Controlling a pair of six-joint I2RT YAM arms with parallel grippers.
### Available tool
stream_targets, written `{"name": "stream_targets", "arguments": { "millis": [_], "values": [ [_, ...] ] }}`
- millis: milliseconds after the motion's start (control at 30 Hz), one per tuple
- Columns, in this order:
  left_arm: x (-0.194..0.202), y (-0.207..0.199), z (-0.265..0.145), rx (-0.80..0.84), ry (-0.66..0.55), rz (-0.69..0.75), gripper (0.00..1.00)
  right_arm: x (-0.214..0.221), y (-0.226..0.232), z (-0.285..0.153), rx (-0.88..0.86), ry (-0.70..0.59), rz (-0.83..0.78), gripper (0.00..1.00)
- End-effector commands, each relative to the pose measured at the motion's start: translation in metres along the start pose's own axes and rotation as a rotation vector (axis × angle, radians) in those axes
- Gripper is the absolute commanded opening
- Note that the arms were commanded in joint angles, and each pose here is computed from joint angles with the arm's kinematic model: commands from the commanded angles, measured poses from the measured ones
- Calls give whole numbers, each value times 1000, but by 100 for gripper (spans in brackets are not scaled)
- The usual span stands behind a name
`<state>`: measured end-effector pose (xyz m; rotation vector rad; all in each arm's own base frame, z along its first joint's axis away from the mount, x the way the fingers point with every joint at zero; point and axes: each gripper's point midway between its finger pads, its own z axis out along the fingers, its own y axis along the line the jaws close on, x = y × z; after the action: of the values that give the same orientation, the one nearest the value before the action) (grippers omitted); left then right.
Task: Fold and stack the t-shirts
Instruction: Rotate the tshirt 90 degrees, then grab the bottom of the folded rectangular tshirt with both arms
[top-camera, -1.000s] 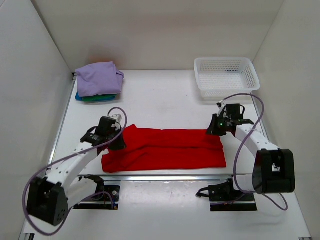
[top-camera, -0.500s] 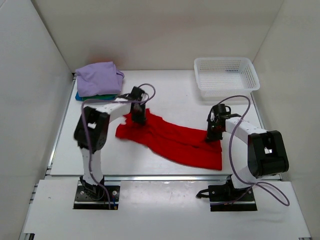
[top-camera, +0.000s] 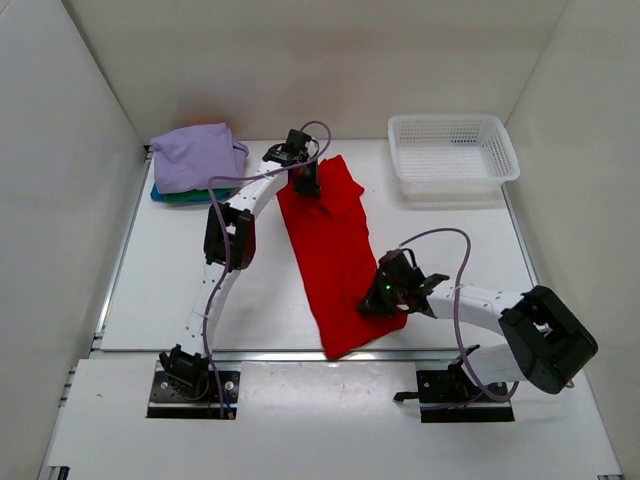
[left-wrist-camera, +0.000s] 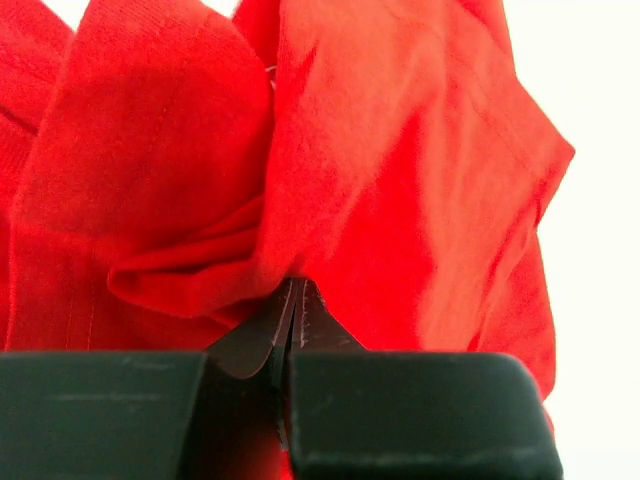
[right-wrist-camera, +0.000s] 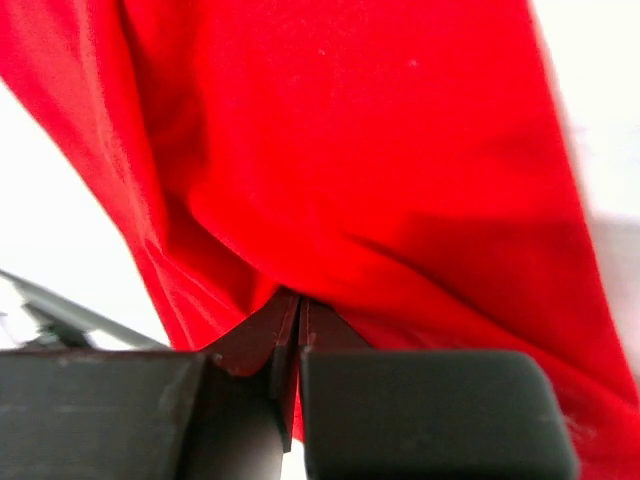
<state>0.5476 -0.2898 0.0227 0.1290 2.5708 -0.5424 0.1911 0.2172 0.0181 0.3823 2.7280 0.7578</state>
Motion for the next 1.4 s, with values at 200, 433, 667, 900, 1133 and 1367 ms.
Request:
{"name": "stream_targets", "arguments": {
  "millis": [200, 433, 667, 900, 1133, 1367],
  "values": [
    [-19, 28, 17, 82, -9, -175, 0, 37, 81, 23, -257, 0, 173, 0],
    [-72, 2, -4, 242, -150, -152, 3, 33, 106, 9, -333, -86, 76, 1],
    [-113, -37, -118, 328, -258, 23, 26, 6, 178, -51, -532, -204, -407, 12],
    [43, -24, -193, 216, -77, 78, 41, -50, 80, -60, -297, -115, -376, 51],
    [233, -28, -240, 253, 27, 86, 46, -16, 2, -68, -233, -43, -293, 59],
    [316, -11, -248, 247, 88, -8, 45, 42, -9, -50, -293, 76, -239, 60]
  ]
}}
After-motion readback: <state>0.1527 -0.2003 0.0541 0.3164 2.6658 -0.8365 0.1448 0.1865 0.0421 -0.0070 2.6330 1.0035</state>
